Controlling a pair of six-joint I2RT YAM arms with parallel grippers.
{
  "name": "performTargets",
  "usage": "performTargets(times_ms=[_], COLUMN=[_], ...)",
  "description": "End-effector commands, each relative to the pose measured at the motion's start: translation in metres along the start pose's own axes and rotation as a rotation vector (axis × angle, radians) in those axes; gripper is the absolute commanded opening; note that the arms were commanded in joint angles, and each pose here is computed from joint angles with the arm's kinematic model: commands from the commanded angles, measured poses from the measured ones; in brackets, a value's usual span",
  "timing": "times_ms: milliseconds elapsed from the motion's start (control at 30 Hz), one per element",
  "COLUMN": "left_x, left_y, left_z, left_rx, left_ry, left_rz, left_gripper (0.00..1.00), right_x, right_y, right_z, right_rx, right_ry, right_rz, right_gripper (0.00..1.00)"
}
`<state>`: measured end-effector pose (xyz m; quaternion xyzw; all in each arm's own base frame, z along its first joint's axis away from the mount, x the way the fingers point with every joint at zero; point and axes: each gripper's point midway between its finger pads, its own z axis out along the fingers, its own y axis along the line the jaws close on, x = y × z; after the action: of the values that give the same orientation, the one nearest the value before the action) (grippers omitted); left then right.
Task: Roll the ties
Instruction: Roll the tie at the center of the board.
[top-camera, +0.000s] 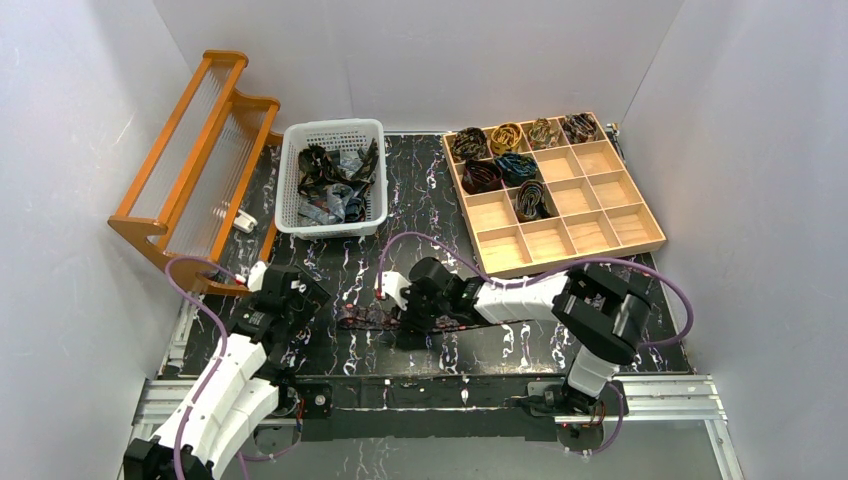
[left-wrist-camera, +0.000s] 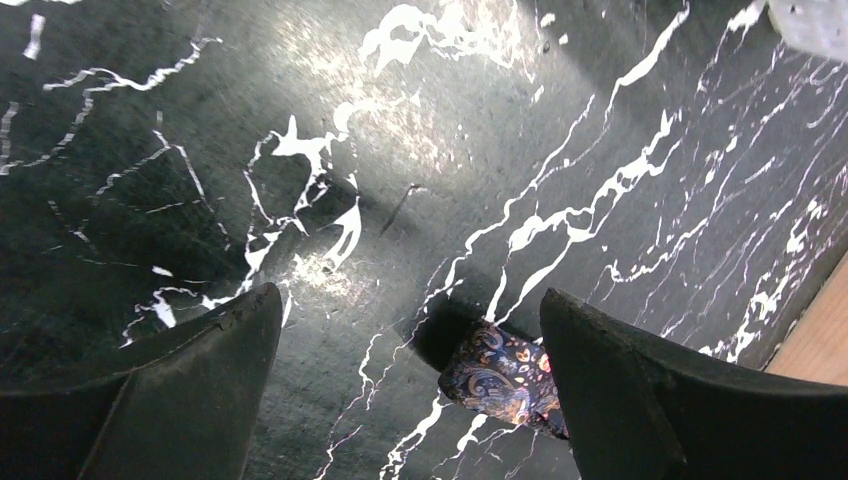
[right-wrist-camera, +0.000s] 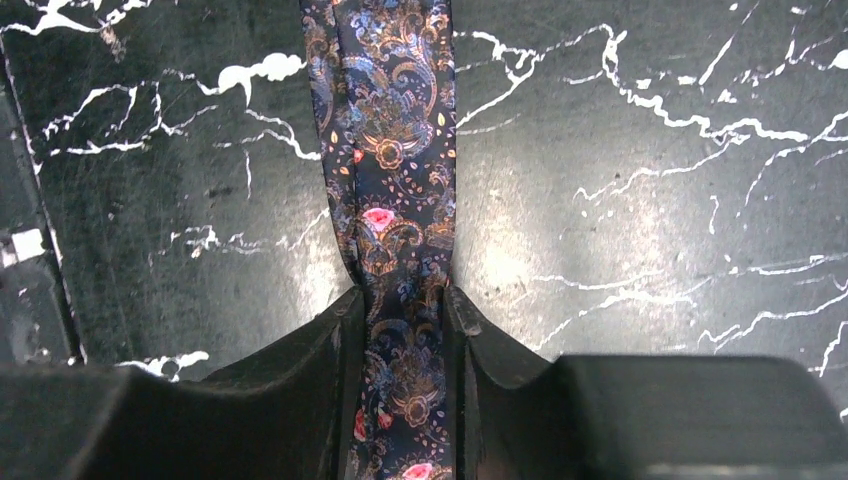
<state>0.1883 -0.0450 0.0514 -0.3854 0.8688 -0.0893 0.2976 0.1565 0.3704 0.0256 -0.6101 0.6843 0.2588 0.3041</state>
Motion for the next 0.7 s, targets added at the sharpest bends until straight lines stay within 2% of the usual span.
performTargets(times_ms=[0, 67, 167, 233, 300, 367, 467, 567, 667], left_x=[0.012, 0.016, 0.019, 0.023, 0.028, 0.034, 0.039, 0.037, 0.034], left_y=[-0.009, -0.011, -0.011, -0.014, -0.015, -0.014, -0.012, -0.013, -0.014], left_z=[0.002, 0.002, 0.004, 0.006, 0.008, 0.010, 0.012, 0.012, 0.010], left_rx=[0.082, 0.105, 0.125, 0.156, 0.185, 0.204, 0.230, 0.251, 0.255], left_ry=[0.049, 0.062, 0.069, 0.073, 0.083, 0.096, 0.102, 0.080, 0.065], left_rz=[0.025, 0.024, 0.014, 0.017, 0.013, 0.010, -0.001, -0.019, -0.026], left_gripper=[0.98, 0.98, 0.98, 0.96, 0.94, 0.90, 0.86, 0.85, 0.84], right_x=[-0.021, -0.050, -0.082, -0.100, -0.108, -0.110, -0.119, -0.123, -0.131], right_y=[0.000, -0.008, -0.032, -0.046, -0.048, -0.048, -0.034, -0.029, -0.021], right_z=[-0.019, -0.029, -0.045, -0.054, -0.054, -0.047, -0.030, -0.009, 0.005], right_rx=[0.011, 0.048, 0.185, 0.267, 0.274, 0.234, 0.017, -0.070, -0.145], right_ry=[-0.021, -0.081, -0.176, -0.259, -0.325, -0.340, -0.284, -0.226, -0.222], right_rz=[0.023, 0.036, 0.109, 0.217, 0.350, 0.498, 0.638, 0.706, 0.763], right_gripper=[0.43, 0.51, 0.76, 0.95, 0.99, 0.99, 0.97, 0.67, 0.46])
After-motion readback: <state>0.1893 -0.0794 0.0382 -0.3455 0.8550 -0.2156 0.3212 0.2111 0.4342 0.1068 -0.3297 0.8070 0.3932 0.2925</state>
